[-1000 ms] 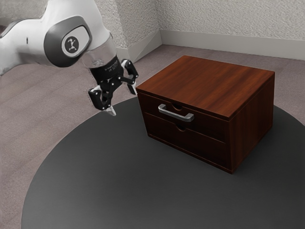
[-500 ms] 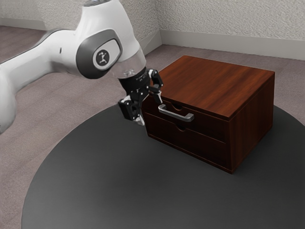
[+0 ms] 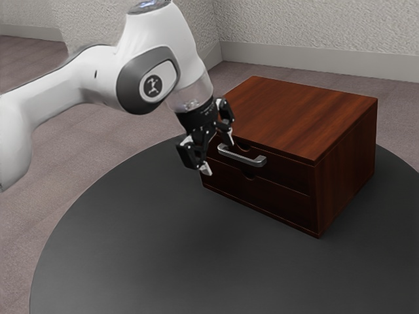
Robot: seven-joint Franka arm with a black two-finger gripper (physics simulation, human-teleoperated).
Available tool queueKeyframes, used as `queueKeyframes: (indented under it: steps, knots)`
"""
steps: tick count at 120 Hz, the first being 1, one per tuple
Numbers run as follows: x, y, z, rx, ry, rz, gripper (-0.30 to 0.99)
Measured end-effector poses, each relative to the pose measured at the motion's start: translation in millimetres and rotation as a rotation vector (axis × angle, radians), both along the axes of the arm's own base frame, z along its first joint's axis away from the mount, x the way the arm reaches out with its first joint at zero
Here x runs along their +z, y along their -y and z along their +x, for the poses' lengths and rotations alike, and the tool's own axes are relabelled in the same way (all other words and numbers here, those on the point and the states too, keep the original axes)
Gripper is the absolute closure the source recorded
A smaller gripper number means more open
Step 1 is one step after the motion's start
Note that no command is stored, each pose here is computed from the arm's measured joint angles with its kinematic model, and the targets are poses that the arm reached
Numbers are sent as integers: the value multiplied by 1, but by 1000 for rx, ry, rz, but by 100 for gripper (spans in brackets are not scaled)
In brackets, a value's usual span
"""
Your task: Pull the drawer handle with one arm to open the drawer
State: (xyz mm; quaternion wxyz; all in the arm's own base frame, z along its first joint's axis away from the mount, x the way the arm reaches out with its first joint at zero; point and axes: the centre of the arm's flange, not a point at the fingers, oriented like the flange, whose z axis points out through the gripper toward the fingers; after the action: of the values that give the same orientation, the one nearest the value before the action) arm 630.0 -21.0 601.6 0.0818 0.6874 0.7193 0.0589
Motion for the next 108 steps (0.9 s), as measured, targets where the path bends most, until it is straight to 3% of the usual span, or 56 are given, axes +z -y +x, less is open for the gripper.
queueKeyframes:
  steps: [29, 63, 108]
  knots:
    - [-8, 7, 3, 1, -8, -3, 7]
    - [-9, 4, 11, 14, 34, 9, 8]
    - [-24, -1, 18, 28, 43, 16, 9]
